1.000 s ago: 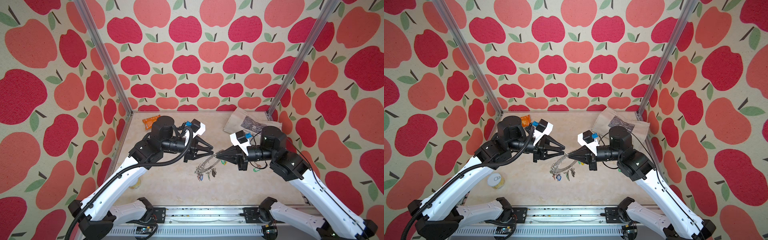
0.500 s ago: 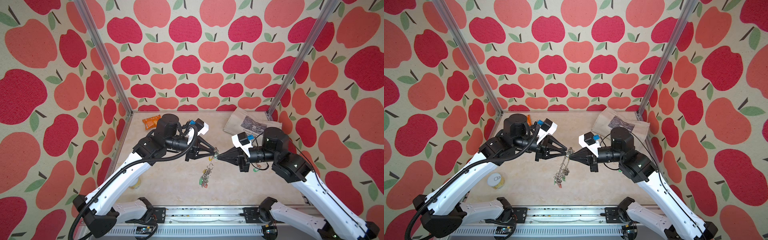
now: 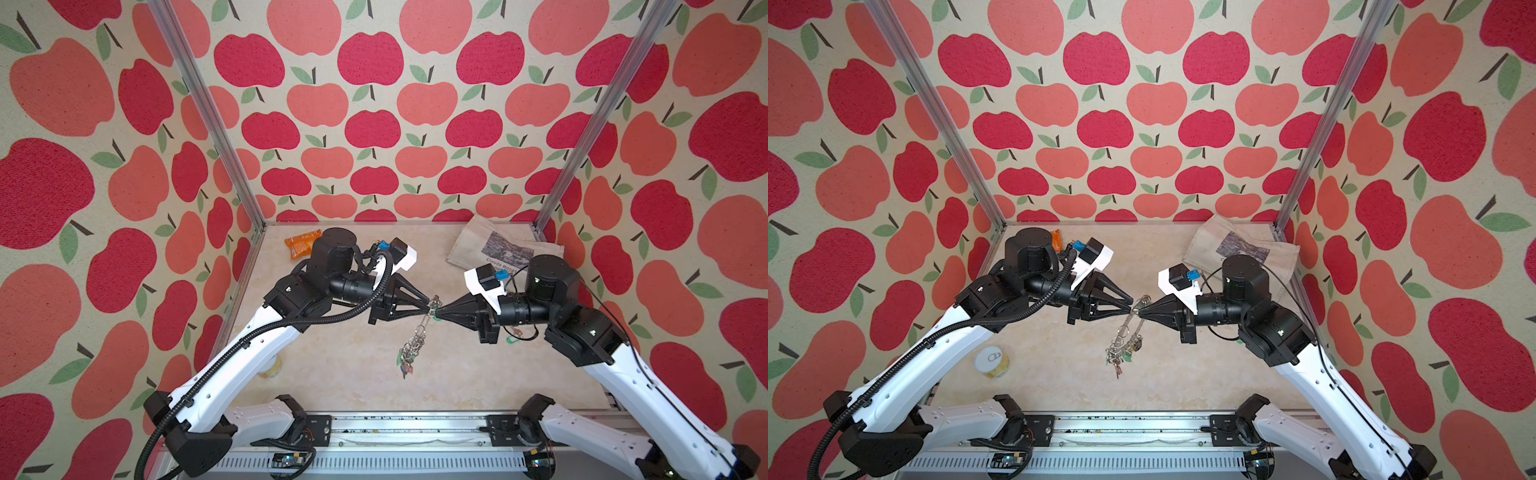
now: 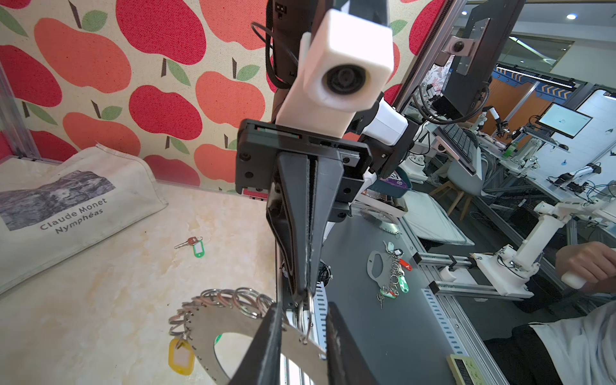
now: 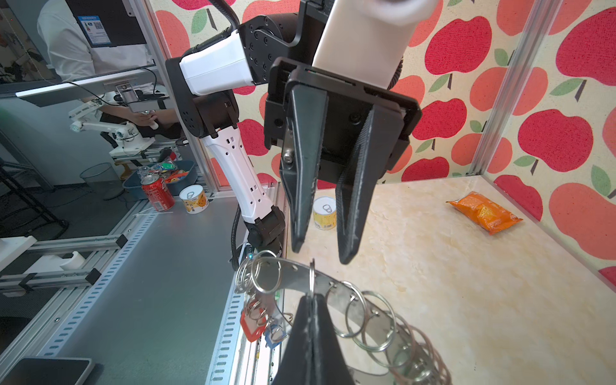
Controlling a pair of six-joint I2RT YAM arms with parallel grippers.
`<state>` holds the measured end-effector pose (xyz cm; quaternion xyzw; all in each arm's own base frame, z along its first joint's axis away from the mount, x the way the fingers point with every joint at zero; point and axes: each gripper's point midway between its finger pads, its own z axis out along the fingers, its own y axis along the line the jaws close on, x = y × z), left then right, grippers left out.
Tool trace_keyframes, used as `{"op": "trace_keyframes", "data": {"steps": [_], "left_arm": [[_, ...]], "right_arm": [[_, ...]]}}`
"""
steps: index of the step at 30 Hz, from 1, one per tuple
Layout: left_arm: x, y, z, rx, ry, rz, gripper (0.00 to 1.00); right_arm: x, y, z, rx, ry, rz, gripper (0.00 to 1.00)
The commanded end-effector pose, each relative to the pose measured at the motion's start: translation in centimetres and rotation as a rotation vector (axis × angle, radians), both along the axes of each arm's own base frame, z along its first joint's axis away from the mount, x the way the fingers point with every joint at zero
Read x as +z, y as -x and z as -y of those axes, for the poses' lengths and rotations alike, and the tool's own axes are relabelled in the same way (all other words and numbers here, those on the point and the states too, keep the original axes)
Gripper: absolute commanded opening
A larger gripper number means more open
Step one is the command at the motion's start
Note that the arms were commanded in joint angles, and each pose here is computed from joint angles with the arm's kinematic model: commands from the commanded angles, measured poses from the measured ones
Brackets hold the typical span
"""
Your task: Put the keys on the keyring
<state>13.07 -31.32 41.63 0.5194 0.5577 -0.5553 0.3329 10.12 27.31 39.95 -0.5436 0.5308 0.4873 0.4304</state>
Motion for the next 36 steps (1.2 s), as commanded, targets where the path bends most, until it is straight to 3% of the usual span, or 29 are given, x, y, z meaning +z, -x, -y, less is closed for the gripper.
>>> {"op": "trace_keyframes", "data": {"steps": [1,10,23,27,28,29,30,32,36], "left_arm": [[1.3,1.4,-0.4,-0.046,0.024,0.009,0.27],[0.5,1.5,0.0,-0.051,-0.003,0.004,0.23],[0.4,1.2,0.2,-0.008,-0.004,0.040,0.00],[0.4,0.8,0.0,0.042,-0.027,0.094,0.00],[0.3,0.6,-0.1,0.062,-0.046,0.122,0.00],[0.1,0.2,-0.4,0.097,-0.076,0.158,0.00],[-0.1,0.1,-0.6,0.120,-0.111,0.199,0.00],[-0.8,-0.4,-1.2,0.177,-0.221,0.308,0.00],[-2.9,-1.4,-1.9,0.249,-0.457,0.513,0.00]], "right_arm": [[2.8,0.3,0.4,-0.003,-0.068,0.083,0.00],[3.2,0.1,0.5,-0.020,-0.082,0.095,0.00],[3.1,0.1,0.3,-0.010,-0.102,0.066,0.00],[2.2,-0.2,0.2,-0.019,-0.077,0.042,0.00],[1.6,-0.4,0.2,-0.034,-0.053,0.037,0.06],[0.8,-0.7,0.4,-0.057,-0.019,0.035,0.24],[0.1,-1.0,0.7,-0.086,0.012,0.037,0.34],[-1.2,-1.6,1.2,-0.141,0.067,0.045,0.50],[-1.9,-1.9,1.9,-0.186,0.103,0.058,0.59]]}}
